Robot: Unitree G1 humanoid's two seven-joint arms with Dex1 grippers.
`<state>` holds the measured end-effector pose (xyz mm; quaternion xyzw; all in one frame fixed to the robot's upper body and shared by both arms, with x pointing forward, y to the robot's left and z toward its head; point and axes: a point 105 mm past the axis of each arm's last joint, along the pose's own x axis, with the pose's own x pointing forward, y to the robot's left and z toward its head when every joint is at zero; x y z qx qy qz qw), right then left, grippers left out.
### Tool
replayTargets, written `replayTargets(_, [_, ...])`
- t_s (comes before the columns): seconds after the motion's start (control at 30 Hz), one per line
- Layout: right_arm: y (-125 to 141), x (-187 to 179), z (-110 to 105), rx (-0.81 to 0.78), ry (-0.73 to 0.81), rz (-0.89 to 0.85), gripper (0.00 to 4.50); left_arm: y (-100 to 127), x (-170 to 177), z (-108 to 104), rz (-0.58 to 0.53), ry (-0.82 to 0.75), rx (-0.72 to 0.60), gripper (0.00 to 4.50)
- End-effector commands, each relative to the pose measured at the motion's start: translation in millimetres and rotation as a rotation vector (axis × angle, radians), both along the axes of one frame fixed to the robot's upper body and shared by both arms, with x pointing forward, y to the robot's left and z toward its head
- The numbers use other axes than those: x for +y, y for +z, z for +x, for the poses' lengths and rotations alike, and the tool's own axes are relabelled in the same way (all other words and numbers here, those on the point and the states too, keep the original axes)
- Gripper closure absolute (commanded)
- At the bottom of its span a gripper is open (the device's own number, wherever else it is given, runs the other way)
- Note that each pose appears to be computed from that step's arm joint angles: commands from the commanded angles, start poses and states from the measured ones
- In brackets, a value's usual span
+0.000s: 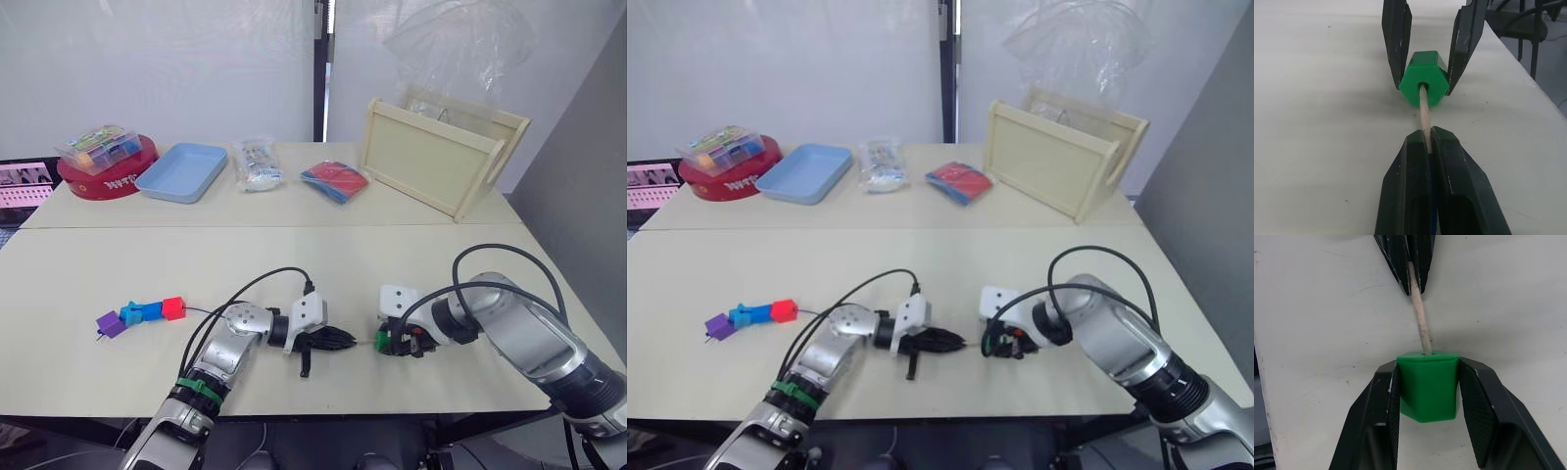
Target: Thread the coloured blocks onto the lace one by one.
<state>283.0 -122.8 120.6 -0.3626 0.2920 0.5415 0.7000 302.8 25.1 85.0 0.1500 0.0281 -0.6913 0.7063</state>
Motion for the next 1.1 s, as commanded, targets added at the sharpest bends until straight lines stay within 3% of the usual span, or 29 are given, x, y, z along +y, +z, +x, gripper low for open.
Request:
replayTargets(0.03, [-1.3,9.5,-5.6,0.022,0.042,0.026,3.24,10.2,-9.0,1.4,-0.026,-0.02,-0.044,4.5])
replayTargets(0.4, [-2.1,10.7,-4.3,0.019,0.043,0.028,3.24,22.3,-42.3,4.1,-0.039,-0.038,-0.031,4.5])
replayTargets(0.7, [-3.3,11.1,-3.8,0.022,0.035,0.038,3.24,18.5,1.3,16.2,0.134,0.023,-0.134,1.56])
replayTargets(0.93, [-3.5,12.7,-2.6,0.019,0.039,0.04,3.24,16.3,8.8,3.9,0.177,-0.025,-0.109,1.51])
replayTargets(1.1, [-3.2,13.4,-1.7,0.016,0.04,0.041,3.24,17.4,10.0,6.9,0.17,0.0,-0.092,3.01])
